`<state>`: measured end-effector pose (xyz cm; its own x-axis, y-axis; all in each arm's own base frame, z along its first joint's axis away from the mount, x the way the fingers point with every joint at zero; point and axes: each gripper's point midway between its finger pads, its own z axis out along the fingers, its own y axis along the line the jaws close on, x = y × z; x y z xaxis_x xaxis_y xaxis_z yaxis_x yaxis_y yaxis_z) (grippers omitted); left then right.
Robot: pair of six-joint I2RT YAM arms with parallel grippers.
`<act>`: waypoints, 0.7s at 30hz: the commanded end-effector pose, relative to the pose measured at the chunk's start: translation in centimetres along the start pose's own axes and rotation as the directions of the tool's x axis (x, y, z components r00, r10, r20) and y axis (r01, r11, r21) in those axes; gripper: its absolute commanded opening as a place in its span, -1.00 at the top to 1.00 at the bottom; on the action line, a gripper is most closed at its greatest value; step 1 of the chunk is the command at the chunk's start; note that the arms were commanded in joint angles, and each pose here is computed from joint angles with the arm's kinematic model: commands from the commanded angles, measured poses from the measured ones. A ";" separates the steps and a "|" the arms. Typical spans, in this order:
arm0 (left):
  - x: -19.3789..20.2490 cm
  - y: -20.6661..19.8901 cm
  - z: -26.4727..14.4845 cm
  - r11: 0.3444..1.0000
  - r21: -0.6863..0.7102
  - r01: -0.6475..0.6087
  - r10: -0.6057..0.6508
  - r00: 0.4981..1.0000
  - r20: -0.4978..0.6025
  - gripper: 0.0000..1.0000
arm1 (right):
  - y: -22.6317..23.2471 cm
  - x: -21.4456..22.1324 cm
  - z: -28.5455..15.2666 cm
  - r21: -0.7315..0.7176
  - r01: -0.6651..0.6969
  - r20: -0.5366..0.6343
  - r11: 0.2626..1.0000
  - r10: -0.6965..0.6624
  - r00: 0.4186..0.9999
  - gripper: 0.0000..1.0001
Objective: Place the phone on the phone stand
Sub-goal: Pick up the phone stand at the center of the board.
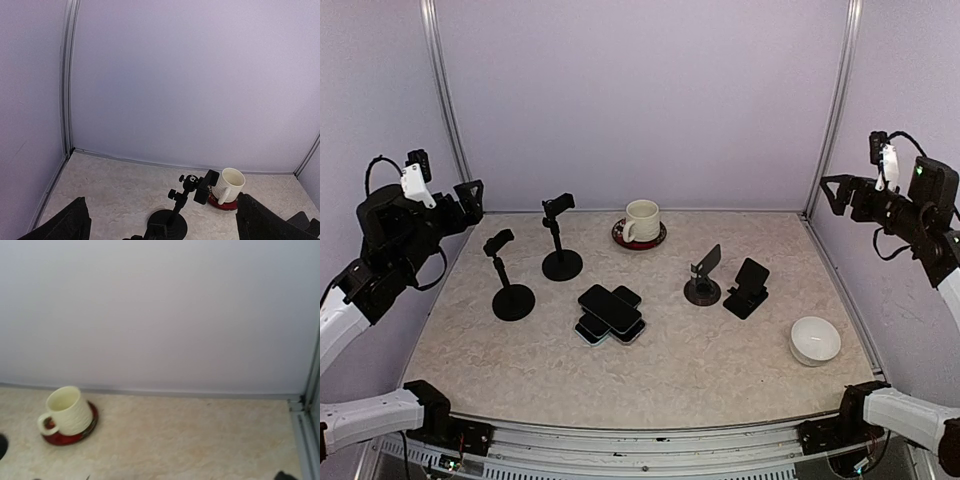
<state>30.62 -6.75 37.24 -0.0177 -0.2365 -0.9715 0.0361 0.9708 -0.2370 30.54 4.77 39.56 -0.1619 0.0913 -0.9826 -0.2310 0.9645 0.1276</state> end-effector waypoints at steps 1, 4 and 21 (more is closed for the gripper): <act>0.5 0.0 -0.3 1.000 -0.002 0.000 0.000 0.999 -0.049 -0.98 | 0.8 0.0 -0.5 -0.053 -0.015 -0.029 0.998 0.014 0.999 -1.00; 1.3 0.0 -0.2 1.000 -0.002 -0.008 0.008 0.997 -0.071 -0.98 | 0.9 0.6 -0.4 -0.063 -0.014 -0.053 0.998 0.011 0.999 -1.00; 8.0 -0.2 -0.6 0.998 0.057 -0.029 0.042 0.968 -0.248 -0.97 | -1.0 7.4 3.5 -0.017 -0.116 -0.277 0.993 0.107 0.955 -1.00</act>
<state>30.42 -8.07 31.70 -0.2081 -0.1852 -0.9604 0.0610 0.9775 -0.2017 32.37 6.17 34.44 -0.3613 0.0950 -0.9276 -0.2858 0.9356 0.2071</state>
